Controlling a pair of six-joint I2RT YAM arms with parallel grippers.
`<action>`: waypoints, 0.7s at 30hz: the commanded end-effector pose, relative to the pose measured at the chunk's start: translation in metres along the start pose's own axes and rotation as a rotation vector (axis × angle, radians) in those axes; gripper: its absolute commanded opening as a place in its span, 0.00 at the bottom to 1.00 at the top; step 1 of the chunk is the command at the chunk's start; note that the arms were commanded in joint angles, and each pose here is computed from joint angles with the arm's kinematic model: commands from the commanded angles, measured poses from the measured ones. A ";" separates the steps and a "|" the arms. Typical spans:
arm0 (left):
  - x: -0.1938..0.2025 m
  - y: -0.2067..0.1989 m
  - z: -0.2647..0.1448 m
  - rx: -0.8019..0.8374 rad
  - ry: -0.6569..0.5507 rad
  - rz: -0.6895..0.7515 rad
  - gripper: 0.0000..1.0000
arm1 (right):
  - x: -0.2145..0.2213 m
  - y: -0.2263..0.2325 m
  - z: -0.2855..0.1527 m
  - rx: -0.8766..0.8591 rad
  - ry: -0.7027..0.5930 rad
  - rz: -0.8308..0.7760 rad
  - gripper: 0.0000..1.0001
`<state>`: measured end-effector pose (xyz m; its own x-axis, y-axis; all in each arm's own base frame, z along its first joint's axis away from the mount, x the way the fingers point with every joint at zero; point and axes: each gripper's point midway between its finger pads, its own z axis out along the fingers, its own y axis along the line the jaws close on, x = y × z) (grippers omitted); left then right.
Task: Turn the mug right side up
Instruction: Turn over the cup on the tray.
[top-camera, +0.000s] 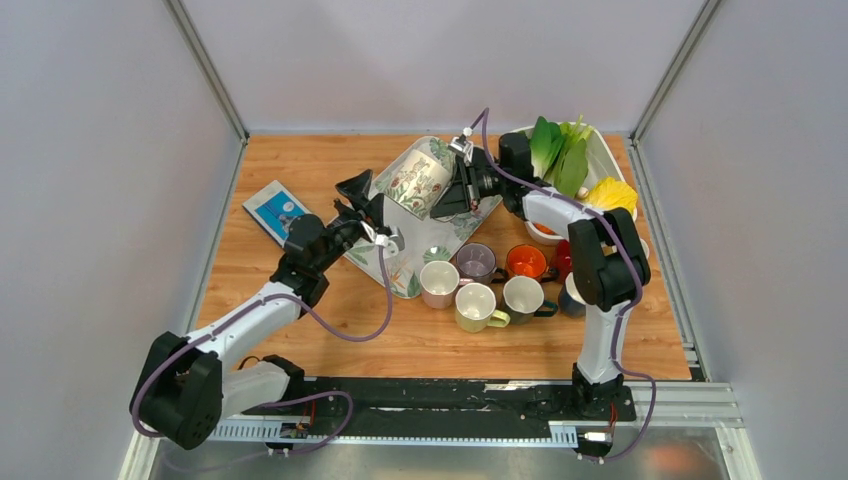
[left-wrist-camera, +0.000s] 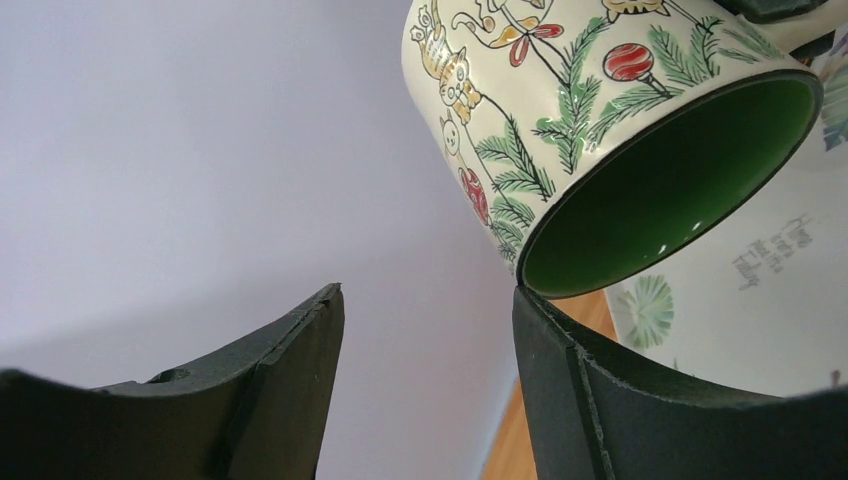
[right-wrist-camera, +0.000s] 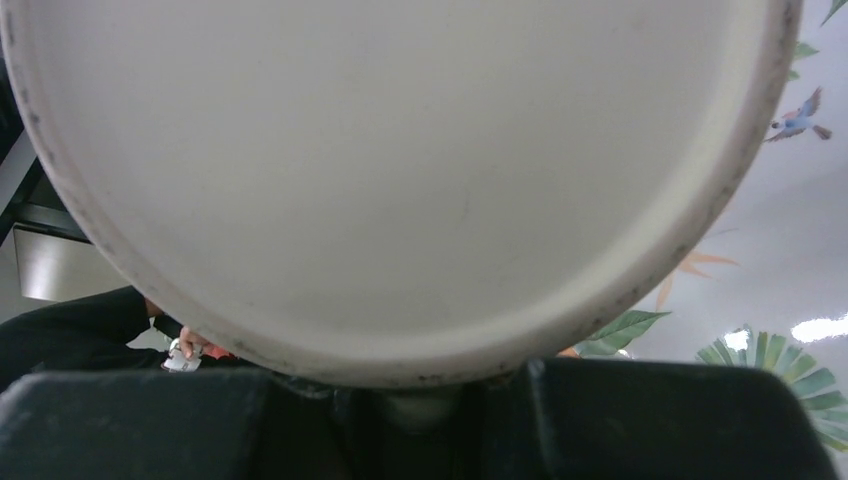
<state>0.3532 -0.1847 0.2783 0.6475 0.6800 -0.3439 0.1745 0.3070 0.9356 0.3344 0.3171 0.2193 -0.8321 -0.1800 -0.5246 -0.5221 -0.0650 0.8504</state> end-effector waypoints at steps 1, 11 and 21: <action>-0.022 0.007 0.009 -0.038 -0.093 0.114 0.70 | -0.007 0.049 0.007 -0.102 0.068 -0.211 0.00; -0.029 0.003 0.007 -0.067 -0.114 0.233 0.69 | -0.026 0.046 0.006 -0.070 0.006 -0.265 0.00; -0.036 0.006 0.006 -0.112 -0.127 0.240 0.67 | -0.003 0.049 0.021 -0.140 0.110 -0.251 0.00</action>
<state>0.3343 -0.2018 0.2752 0.7265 0.6722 -0.1429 0.0216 0.1854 0.9824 0.3252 0.3300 0.2302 -0.7961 -0.2053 -0.5693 -0.5583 -0.1138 0.8218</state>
